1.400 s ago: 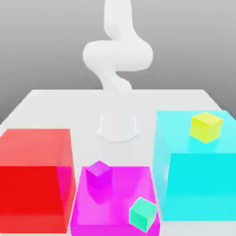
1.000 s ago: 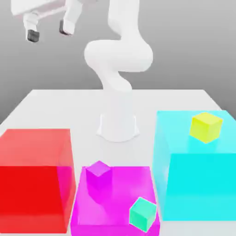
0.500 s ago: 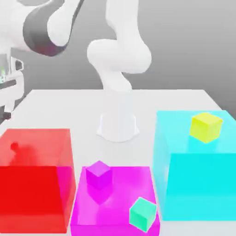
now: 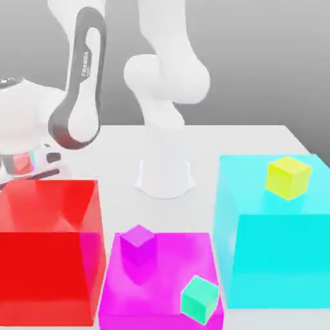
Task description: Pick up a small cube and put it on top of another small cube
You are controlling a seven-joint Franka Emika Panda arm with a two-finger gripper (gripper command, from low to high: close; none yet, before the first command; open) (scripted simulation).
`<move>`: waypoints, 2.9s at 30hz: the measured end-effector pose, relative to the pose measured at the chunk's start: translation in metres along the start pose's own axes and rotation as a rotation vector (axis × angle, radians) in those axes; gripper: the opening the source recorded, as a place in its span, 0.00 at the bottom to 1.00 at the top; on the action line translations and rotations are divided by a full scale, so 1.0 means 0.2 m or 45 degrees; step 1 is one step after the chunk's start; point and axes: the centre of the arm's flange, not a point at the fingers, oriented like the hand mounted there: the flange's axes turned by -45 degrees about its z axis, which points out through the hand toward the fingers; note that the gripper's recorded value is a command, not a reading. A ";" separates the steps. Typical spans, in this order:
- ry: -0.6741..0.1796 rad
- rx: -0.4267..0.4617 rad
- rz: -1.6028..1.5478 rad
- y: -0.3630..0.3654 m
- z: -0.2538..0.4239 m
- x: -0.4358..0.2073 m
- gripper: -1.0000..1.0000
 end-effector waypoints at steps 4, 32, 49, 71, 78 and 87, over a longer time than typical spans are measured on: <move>0.000 -0.001 0.013 0.00 0.19 0.00 0.50; -0.015 0.213 -0.338 -0.12 -0.28 0.27 0.00; -0.043 0.494 -1.338 -0.29 -0.72 -0.27 0.00; -0.127 0.197 -1.887 0.43 -0.74 -1.65 0.00; -0.064 0.063 -1.792 0.72 -0.64 -1.84 0.00; 0.000 0.001 -1.692 0.90 -0.36 -1.94 0.00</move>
